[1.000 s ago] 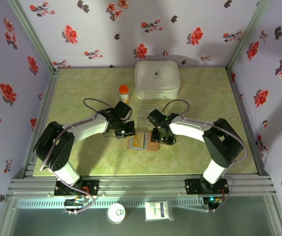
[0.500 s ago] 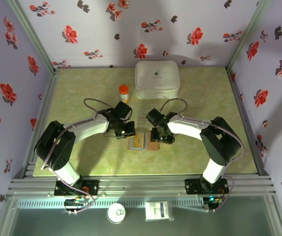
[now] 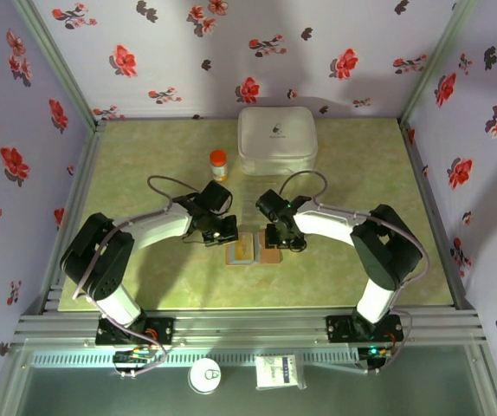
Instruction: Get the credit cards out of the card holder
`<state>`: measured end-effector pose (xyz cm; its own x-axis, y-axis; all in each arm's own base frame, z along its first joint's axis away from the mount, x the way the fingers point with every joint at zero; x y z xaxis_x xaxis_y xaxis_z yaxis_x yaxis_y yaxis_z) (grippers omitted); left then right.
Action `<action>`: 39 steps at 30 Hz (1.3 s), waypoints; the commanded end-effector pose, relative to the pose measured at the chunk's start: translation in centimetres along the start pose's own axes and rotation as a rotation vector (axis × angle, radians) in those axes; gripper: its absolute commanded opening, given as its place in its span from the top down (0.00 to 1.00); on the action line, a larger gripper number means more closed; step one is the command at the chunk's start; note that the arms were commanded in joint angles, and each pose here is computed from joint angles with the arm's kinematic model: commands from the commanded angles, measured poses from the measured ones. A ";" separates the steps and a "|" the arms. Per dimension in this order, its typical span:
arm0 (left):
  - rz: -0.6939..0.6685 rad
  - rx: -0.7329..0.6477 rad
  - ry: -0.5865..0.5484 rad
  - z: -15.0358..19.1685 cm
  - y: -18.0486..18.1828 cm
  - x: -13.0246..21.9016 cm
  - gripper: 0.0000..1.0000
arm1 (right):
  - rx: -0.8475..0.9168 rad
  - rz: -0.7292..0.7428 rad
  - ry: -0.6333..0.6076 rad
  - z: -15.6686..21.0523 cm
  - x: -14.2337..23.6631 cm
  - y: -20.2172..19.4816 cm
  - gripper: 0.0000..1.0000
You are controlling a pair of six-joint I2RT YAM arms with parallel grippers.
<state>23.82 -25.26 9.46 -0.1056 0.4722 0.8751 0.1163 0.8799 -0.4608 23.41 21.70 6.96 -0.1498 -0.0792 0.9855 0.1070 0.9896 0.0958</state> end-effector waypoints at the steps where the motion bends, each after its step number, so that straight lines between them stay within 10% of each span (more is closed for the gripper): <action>1: 0.042 0.010 -0.011 0.3 -0.5 0.5 1.00 | -0.023 -0.058 -0.019 -0.4 1.9 0.4 0.44; 20: 0.063 0.028 0.019 1.4 -0.2 -0.4 1.00 | -0.075 -0.457 0.049 -0.7 2.2 6.5 0.53; 39: -0.008 0.040 0.050 2.0 1.1 -1.2 1.00 | -0.095 -0.479 0.118 0.3 0.0 6.6 0.75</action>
<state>22.72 -25.16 8.26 -0.0784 0.4938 0.8660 0.0845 0.8689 -0.4878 24.08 28.39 8.48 -0.1159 -0.5424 0.8321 0.1191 0.8241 0.5538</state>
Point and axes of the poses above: each hand's point on the last joint's axis, 136 mm out from that joint toward the fingers, its own x axis back along the fingers, its own y axis along the line the jaws close on, z = x × y, the point moved 5 cm from there along x, back along the fingers, and after that the axes turned 7 degrees about -x, right-handed, at the moved point
